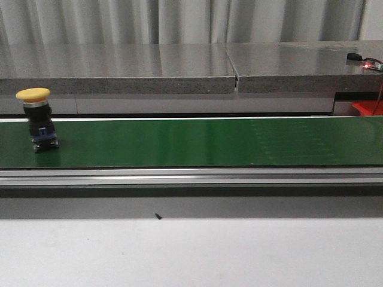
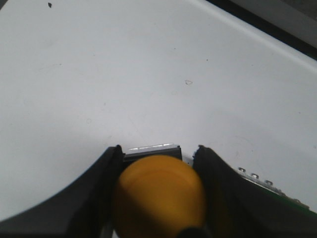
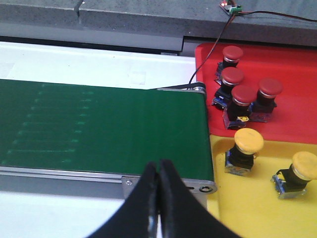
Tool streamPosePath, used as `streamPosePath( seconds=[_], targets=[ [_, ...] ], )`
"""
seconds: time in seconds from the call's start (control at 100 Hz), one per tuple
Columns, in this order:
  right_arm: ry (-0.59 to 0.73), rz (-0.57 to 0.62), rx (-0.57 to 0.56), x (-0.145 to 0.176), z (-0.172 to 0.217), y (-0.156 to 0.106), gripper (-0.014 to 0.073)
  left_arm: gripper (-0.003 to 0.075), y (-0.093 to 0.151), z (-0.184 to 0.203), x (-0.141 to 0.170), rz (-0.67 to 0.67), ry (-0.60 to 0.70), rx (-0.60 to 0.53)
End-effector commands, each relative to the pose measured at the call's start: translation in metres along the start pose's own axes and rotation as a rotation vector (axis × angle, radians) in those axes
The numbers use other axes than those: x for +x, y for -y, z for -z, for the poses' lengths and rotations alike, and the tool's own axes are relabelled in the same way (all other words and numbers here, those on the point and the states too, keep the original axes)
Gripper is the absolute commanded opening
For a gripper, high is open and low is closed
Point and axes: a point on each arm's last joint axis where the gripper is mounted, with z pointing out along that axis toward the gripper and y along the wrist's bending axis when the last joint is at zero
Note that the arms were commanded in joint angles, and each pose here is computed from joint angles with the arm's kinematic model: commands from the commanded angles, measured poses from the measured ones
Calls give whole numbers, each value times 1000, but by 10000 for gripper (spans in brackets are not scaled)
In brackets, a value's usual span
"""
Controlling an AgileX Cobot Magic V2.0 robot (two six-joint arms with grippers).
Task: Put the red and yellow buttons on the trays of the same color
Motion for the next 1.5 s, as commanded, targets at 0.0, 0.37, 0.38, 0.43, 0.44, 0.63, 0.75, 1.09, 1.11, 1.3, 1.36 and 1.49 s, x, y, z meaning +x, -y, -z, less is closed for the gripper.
streamPosePath(
  seconds=[0.0, 0.37, 0.38, 0.43, 0.44, 0.63, 0.75, 1.09, 1.11, 1.3, 1.36, 1.49],
  targets=[
    [100, 8, 9, -15, 3, 1, -67, 124, 17, 33, -5, -34, 94, 28],
    [100, 8, 9, -15, 3, 1, -67, 124, 35, 29, 33, -91, -10, 60],
    [100, 8, 9, -15, 3, 1, -67, 124, 35, 29, 34, -90, -12, 59],
    [101, 8, 10, -15, 3, 1, -67, 124, 35, 27, 37, -91, -26, 61],
    [101, 8, 10, -15, 3, 1, -67, 124, 35, 26, 38, -90, -30, 60],
    [101, 8, 10, -15, 3, 1, -67, 189, 34, 22, 47, -91, -89, 63],
    [101, 8, 10, -15, 3, 1, -67, 356, 34, 22, 48, -91, -103, 65],
    [101, 8, 10, -15, 3, 1, -67, 564, 54, 58, 42, -148, 9, 213],
    [101, 8, 10, -15, 3, 1, -67, 561, 55, 63, 42, -161, 21, 215],
    [101, 8, 10, -15, 3, 1, -67, 320, 70, 101, 50, -288, 73, 199],
    [101, 8, 10, -15, 3, 1, -67, 192, 77, 111, 54, -317, 85, 211],
    [101, 8, 10, -15, 3, 1, -67, -19, 88, 125, 68, -368, 96, 234]
  ],
)
